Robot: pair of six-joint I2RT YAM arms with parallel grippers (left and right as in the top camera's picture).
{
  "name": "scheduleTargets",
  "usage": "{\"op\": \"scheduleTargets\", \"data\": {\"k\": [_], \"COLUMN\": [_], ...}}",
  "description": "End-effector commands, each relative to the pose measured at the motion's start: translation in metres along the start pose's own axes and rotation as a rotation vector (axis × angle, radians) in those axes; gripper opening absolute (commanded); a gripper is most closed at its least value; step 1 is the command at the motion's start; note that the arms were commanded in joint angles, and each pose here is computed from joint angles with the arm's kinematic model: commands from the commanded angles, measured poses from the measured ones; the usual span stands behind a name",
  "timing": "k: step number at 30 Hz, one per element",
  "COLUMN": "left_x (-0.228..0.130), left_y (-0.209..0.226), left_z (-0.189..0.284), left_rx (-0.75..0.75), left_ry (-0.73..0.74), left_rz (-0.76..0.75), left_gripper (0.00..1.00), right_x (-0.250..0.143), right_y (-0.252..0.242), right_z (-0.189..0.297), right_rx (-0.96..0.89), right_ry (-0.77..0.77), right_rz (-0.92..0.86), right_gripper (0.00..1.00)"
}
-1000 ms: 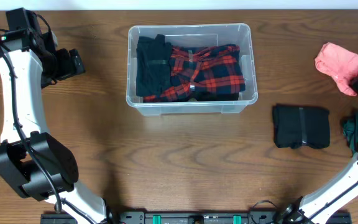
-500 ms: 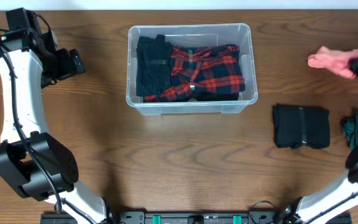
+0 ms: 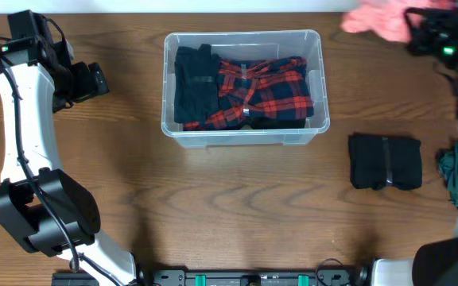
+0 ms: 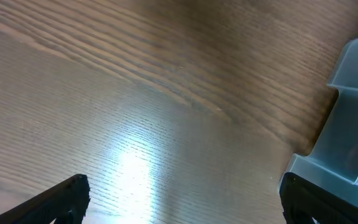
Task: Pack container
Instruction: 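Carry the pink shirt with the right gripper into the bin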
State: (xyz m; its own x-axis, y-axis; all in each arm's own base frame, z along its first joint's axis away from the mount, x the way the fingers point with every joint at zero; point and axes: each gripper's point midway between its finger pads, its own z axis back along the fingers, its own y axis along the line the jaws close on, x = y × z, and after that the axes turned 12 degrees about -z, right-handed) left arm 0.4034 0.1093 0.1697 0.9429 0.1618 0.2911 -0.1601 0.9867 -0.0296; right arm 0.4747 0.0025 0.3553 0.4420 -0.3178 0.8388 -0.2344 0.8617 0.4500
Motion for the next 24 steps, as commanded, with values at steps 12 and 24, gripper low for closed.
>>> {"op": "scheduleTargets", "data": {"k": [12,24], "left_x": [-0.002,-0.002], "left_y": [0.001,0.001], "left_z": [-0.001,-0.001], "left_rx": [0.001,0.001], "left_ry": [0.005,0.005], "left_rz": [0.000,0.000], "left_gripper": [0.98,0.98], "right_x": [-0.065,-0.131], "right_y": [0.164,0.168], "right_z": [-0.087,-0.131], "right_rx": [0.388,0.492], "right_ry": [0.065,0.217], "right_rz": [0.258,0.246], "right_gripper": [0.01,0.01]}}
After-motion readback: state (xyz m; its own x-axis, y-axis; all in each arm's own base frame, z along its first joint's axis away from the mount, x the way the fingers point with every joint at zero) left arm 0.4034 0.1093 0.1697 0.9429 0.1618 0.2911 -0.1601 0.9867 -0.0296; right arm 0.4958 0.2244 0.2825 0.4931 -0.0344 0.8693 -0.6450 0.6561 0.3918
